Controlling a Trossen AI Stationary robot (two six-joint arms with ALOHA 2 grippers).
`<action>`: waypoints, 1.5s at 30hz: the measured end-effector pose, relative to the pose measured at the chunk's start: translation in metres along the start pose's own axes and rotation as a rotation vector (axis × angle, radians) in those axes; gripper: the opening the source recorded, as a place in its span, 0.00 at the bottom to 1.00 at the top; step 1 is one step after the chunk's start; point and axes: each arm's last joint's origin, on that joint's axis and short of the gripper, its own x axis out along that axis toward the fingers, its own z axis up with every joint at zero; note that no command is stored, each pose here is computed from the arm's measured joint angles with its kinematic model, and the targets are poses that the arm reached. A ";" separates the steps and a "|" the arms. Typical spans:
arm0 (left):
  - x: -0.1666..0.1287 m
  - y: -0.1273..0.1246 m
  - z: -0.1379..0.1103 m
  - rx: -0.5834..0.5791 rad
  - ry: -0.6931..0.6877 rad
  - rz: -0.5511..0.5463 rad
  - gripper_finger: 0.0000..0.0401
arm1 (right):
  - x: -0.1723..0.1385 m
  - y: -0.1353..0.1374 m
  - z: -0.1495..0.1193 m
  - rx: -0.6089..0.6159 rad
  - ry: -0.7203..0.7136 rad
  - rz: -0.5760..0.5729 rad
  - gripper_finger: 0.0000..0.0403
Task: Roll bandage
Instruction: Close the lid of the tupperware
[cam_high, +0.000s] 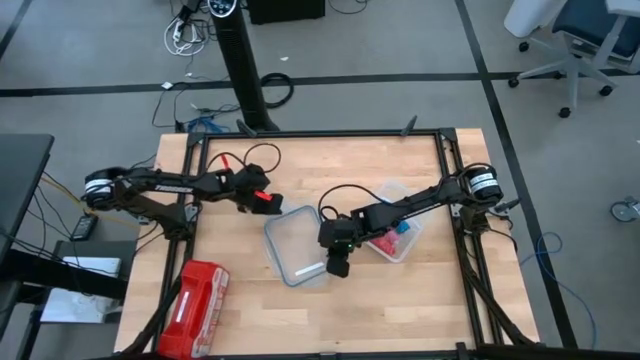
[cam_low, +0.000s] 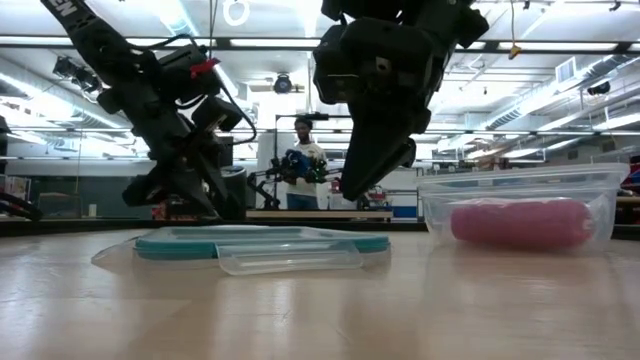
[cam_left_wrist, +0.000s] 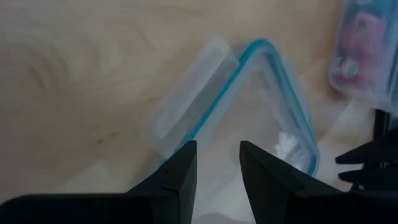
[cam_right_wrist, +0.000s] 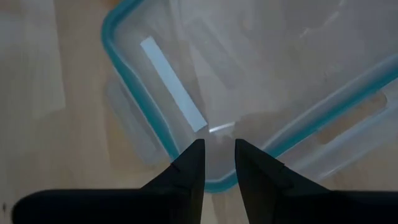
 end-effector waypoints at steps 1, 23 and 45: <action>-0.002 0.001 0.001 0.004 -0.005 0.002 0.32 | 0.000 0.000 0.000 -0.006 0.000 0.000 0.22; -0.002 0.014 0.001 -0.077 -0.033 0.156 0.32 | 0.000 -0.011 0.005 -0.052 -0.011 -0.038 0.22; 0.019 0.013 -0.003 -0.070 -0.010 0.158 0.32 | 0.000 -0.014 0.006 -0.155 0.012 0.032 0.22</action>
